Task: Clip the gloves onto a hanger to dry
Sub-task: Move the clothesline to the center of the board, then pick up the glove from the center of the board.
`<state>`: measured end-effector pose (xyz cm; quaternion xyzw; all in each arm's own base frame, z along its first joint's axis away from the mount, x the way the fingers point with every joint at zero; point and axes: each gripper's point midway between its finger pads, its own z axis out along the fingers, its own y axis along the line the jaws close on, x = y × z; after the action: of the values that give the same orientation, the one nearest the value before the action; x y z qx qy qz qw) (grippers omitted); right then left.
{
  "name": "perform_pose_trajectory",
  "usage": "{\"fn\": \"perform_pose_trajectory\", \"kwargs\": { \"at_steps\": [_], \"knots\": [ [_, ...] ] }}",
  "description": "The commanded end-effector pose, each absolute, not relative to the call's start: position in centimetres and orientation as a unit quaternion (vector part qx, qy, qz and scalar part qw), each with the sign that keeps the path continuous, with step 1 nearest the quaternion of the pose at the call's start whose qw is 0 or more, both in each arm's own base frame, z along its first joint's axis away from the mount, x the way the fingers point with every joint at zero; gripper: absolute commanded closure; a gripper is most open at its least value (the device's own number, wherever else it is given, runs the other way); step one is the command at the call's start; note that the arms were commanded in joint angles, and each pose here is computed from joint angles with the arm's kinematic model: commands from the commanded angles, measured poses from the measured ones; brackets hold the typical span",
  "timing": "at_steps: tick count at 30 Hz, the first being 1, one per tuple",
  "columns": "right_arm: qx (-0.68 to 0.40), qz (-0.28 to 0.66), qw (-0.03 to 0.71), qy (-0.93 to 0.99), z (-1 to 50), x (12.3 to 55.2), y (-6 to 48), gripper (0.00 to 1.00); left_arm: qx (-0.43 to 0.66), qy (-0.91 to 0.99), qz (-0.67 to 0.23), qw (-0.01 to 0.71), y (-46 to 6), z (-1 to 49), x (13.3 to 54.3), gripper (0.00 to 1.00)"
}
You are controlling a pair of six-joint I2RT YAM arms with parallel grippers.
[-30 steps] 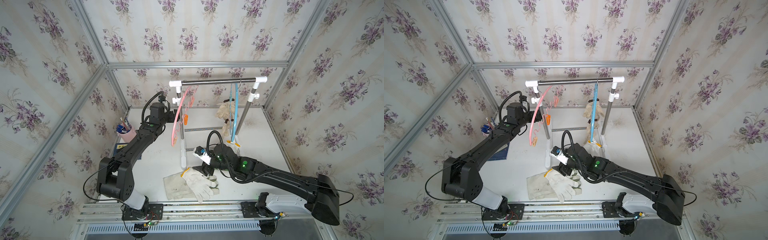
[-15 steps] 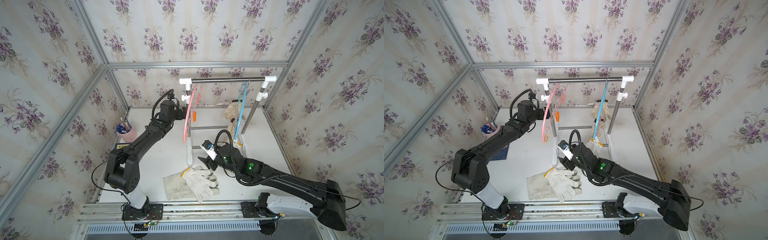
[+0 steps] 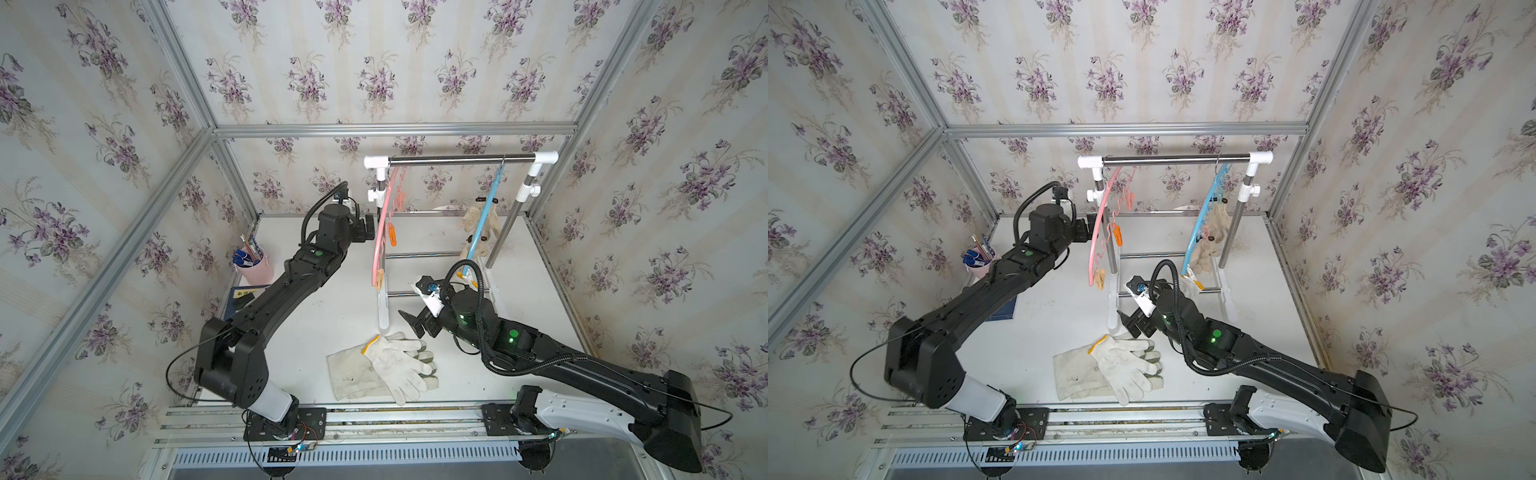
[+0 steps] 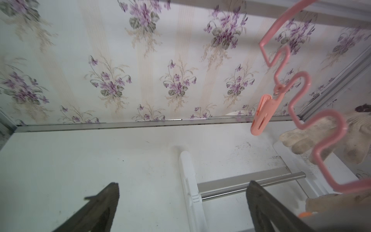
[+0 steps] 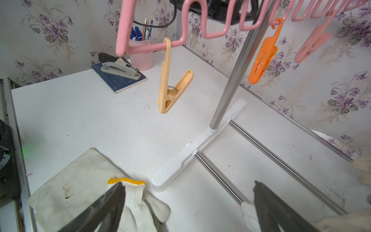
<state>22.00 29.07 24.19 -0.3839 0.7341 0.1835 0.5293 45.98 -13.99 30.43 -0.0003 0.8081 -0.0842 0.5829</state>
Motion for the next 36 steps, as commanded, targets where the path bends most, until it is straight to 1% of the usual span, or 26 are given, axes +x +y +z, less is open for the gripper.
{"fn": "perform_pose_trajectory", "kwargs": {
  "at_steps": [1,2,3,5,6,9,12,18,22,26,29,32,36],
  "knots": [
    [-0.391,0.209,0.52,0.73,24.8,21.3,29.6,0.0,-0.017,0.796,-0.057,0.603,-11.4,33.0,42.6,0.0],
    [-0.395,0.214,0.512,0.732,24.6,21.0,29.7,0.01,-0.027,0.799,-0.055,0.598,-10.7,33.2,41.4,0.0],
    [-0.399,0.221,0.505,0.733,24.6,20.7,29.8,0.05,-0.044,0.804,-0.051,0.59,-9.7,33.4,40.0,0.0],
    [-0.407,0.235,0.487,0.736,24.0,20.0,30.0,0.12,-0.073,0.814,-0.046,0.574,-8.1,33.6,37.3,0.0],
    [-0.411,0.243,0.475,0.739,23.6,19.6,30.2,0.18,-0.073,0.819,-0.052,0.567,-7.8,33.7,35.9,0.0],
    [-0.421,0.267,0.43,0.753,22.0,18.3,30.4,0.3,-0.053,0.822,-0.102,0.558,-8.2,33.9,32.3,0.0],
    [-0.425,0.291,0.381,0.768,20.2,16.9,30.7,0.35,-0.062,0.823,-0.146,0.545,-8.3,33.3,29.4,0.0],
    [-0.429,0.309,0.302,0.793,15.3,14.8,30.4,0.36,-0.15,0.85,-0.149,0.482,-5.8,28.6,25.1,0.0],
    [-0.438,0.302,0.271,0.803,12.8,14.2,30.1,0.36,-0.204,0.877,-0.146,0.41,-4.8,24.1,22.0,0.03],
    [-0.437,0.289,0.266,0.809,11.8,14.7,30.3,0.36,-0.257,0.899,-0.17,0.31,-5.7,19.1,19.4,0.1],
    [-0.418,0.278,0.288,0.815,12.1,15.8,30.3,0.36,-0.284,0.904,-0.208,0.244,-7.6,15.8,18.4,0.15],
    [-0.412,0.272,0.287,0.821,11.8,16.3,30.5,0.37,-0.292,0.904,-0.228,0.213,-8.8,13.7,18.1,0.18],
    [-0.424,0.248,0.251,0.834,9.1,16.5,30.9,0.38,-0.286,0.906,-0.227,0.213,-9.1,12.8,18.3,0.18]
  ]
}}
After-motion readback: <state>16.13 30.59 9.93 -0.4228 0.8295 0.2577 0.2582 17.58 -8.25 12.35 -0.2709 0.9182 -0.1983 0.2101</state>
